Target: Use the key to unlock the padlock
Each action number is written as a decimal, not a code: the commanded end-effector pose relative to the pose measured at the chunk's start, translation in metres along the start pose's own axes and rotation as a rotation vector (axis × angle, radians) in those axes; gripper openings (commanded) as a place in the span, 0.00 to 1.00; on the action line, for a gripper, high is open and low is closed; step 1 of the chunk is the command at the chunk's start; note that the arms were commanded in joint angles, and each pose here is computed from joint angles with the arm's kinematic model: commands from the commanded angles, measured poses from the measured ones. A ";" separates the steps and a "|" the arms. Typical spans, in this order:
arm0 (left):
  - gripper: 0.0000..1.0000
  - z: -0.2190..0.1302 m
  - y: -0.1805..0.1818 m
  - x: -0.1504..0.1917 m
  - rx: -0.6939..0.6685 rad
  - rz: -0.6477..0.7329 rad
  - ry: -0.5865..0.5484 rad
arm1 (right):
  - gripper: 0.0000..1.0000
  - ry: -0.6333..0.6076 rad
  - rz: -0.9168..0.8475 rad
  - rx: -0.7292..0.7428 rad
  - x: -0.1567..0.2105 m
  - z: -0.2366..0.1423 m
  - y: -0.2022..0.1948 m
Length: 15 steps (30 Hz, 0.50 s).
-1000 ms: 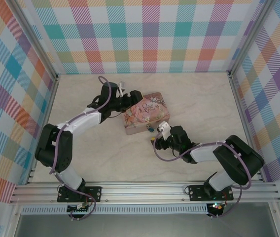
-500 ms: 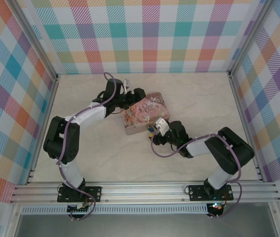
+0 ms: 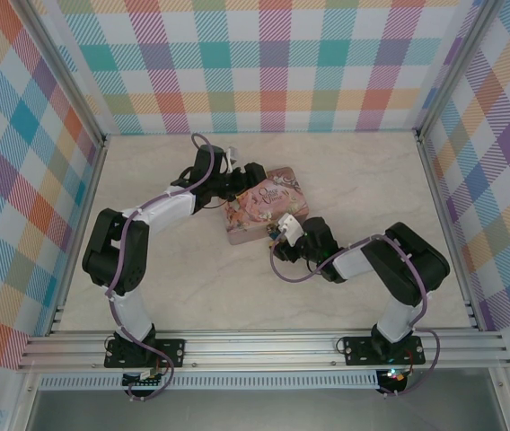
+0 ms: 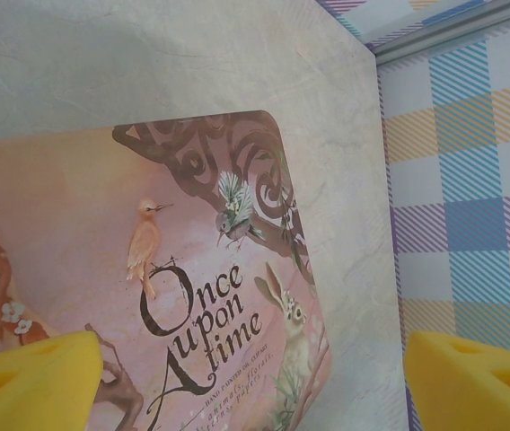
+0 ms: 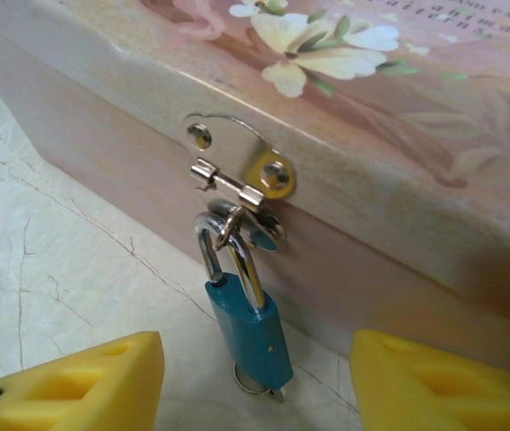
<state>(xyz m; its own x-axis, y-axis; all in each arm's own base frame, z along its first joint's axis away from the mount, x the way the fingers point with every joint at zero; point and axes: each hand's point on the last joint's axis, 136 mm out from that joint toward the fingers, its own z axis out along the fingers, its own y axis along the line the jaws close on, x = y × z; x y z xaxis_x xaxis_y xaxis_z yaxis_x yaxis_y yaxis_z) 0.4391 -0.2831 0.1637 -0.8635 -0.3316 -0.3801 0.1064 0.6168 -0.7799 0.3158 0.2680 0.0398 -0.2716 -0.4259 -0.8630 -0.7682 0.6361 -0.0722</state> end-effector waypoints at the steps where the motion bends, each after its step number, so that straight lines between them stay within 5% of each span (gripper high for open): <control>1: 0.87 0.005 0.004 0.009 -0.005 -0.008 0.025 | 0.50 -0.055 0.007 -0.029 -0.016 0.004 0.003; 7: 0.87 0.004 0.005 0.008 -0.006 -0.011 0.021 | 0.31 -0.049 0.028 -0.037 -0.013 0.008 0.004; 15: 0.87 0.000 0.012 0.009 -0.022 -0.019 0.011 | 0.20 -0.053 0.048 -0.059 -0.014 0.009 0.007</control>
<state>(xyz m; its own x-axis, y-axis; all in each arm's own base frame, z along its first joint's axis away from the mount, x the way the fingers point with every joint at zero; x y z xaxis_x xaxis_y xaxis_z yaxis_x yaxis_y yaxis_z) 0.4356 -0.2810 0.1546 -0.8696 -0.3346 -0.3631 0.0852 0.6226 -0.7779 0.3143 0.2741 0.0354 -0.3006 -0.4005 -0.8656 -0.7770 0.6292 -0.0213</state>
